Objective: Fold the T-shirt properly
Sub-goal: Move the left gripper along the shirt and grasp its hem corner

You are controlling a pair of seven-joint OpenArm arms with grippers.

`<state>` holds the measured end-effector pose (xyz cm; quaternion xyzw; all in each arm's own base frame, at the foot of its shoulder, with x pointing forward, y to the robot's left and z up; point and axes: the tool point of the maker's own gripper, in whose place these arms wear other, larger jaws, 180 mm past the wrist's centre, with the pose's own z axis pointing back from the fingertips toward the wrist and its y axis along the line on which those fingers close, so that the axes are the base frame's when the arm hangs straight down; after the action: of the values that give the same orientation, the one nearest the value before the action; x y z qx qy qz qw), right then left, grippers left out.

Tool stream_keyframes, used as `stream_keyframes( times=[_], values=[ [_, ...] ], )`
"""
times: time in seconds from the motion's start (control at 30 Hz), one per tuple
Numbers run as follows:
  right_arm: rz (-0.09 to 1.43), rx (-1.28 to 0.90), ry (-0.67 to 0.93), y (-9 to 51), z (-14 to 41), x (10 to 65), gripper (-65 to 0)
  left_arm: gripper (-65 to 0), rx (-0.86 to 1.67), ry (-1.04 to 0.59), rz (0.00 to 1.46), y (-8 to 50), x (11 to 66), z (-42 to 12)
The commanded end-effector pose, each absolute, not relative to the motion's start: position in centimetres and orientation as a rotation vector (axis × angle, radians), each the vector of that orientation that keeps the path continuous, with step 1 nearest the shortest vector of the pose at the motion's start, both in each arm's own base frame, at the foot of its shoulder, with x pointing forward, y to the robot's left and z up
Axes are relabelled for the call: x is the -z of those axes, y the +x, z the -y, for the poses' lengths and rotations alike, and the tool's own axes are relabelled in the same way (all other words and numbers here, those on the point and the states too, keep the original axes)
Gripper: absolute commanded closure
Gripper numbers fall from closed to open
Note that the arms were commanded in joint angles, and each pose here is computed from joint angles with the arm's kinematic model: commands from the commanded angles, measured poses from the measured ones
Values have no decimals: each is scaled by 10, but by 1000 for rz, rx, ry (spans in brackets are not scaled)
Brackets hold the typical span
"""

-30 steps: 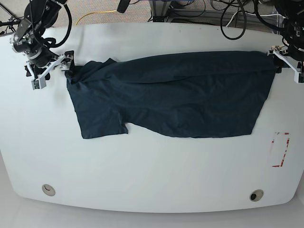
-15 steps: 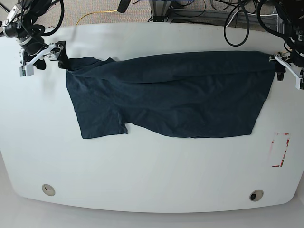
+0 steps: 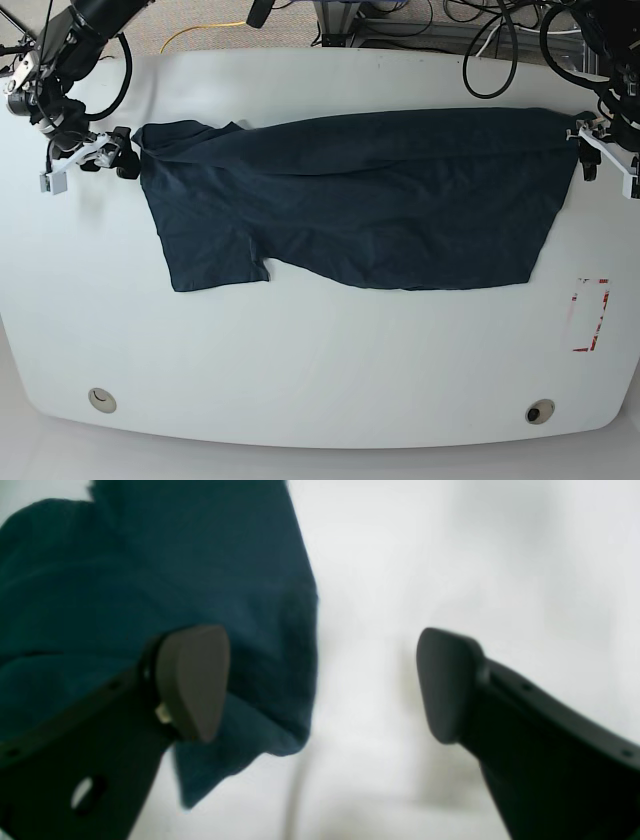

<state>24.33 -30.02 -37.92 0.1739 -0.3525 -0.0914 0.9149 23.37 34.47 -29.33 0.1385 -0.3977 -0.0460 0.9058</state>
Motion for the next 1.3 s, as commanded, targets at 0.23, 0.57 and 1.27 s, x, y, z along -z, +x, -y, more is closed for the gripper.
stream_keyframes(
  times=[0.23,0.57,1.27],
  values=[
    [722,225,464,263,290,393,-545,-433,125,292,886,247,277,-341],
    [663,212,545,263,257,413,-545,-436,111,300,947,264,261,-342],
    [703,155,591,283,226,406,-49,-508,-81,305,929,330,273,-390]
  ],
)
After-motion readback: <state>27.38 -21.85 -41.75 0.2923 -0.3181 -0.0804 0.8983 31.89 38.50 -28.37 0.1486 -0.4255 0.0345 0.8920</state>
